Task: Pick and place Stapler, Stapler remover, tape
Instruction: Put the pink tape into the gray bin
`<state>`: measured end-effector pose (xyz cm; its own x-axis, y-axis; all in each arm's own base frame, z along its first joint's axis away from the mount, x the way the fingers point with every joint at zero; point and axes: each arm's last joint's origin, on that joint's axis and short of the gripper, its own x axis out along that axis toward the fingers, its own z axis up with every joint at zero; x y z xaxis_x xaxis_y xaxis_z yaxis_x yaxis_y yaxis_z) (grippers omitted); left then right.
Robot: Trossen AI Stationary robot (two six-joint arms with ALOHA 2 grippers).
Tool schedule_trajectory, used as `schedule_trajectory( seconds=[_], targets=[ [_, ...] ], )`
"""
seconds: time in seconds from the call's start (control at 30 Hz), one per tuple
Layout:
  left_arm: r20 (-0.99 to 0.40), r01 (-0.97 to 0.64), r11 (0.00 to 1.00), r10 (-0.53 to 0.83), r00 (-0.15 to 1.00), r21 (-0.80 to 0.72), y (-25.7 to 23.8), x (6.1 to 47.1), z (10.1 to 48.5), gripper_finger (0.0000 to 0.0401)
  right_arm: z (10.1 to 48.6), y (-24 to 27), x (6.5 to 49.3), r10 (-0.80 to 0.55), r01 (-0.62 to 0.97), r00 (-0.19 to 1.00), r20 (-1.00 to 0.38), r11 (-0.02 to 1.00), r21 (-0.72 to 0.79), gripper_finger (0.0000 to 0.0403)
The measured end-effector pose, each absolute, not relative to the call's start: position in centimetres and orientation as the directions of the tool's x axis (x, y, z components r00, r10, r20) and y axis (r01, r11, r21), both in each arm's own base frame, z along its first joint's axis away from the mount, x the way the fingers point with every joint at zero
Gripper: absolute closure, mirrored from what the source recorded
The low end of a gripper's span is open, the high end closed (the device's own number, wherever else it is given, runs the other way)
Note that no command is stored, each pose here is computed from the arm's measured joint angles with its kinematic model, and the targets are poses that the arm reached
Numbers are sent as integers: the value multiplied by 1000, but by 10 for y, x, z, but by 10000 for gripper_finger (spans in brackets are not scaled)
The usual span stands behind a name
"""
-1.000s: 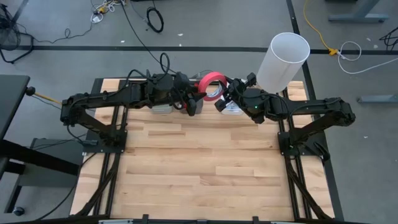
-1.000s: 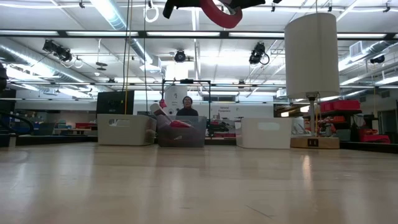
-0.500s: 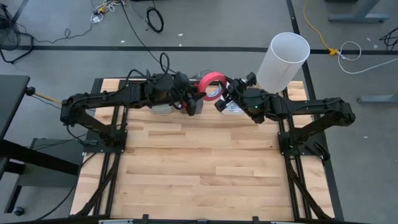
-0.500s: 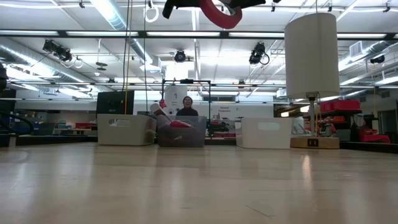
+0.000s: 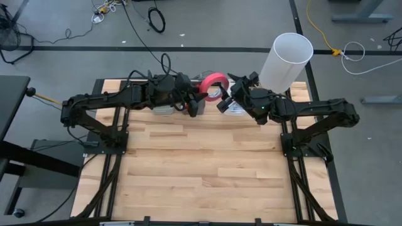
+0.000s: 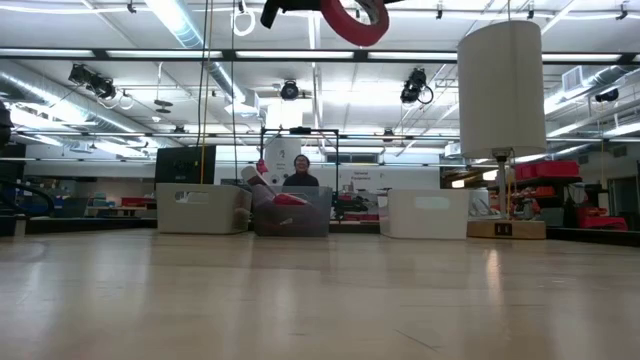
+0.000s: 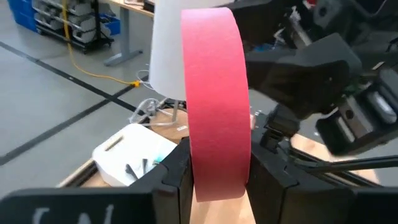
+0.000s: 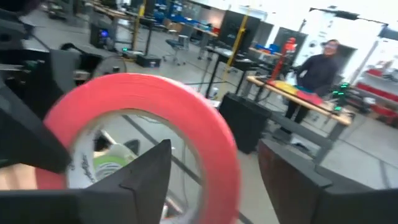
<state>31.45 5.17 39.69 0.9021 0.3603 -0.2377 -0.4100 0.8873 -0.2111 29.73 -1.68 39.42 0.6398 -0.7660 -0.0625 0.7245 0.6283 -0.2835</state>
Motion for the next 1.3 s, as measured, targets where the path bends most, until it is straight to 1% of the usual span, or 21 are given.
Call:
schedule_trajectory(
  seconds=[0.17,0.23,0.33,0.53,0.67,0.77,1.0,1.17,1.3],
  targets=[
    [-222,-484,866,450,865,-130,54,300,406,284,401,-13,289,-802,757,596,-41,578,-306,147],
    [-214,-508,854,478,852,-112,57,291,412,284,404,-12,285,-809,767,587,-33,569,-297,148],
    [-236,-551,830,520,821,-90,64,278,415,287,409,-10,280,-805,770,592,-23,574,-277,154],
    [-312,-623,780,579,753,-57,80,254,416,283,411,-10,277,-799,766,601,-19,583,-270,170],
    [-404,-665,747,604,687,-15,91,243,408,285,411,-10,277,-793,759,609,-24,592,-272,178],
    [-484,-692,722,613,625,21,98,235,399,285,410,-10,277,-778,747,627,-30,612,-261,183],
    [-627,-735,673,610,485,85,110,219,385,285,407,-10,277,-778,739,626,-51,613,-280,190],
    [-716,-733,670,569,404,119,115,207,376,282,407,-9,278,-767,728,640,-52,626,-279,191],
    [-771,-699,698,529,354,157,117,199,371,283,407,-9,278,-762,722,646,-54,632,-280,191]
  ],
)
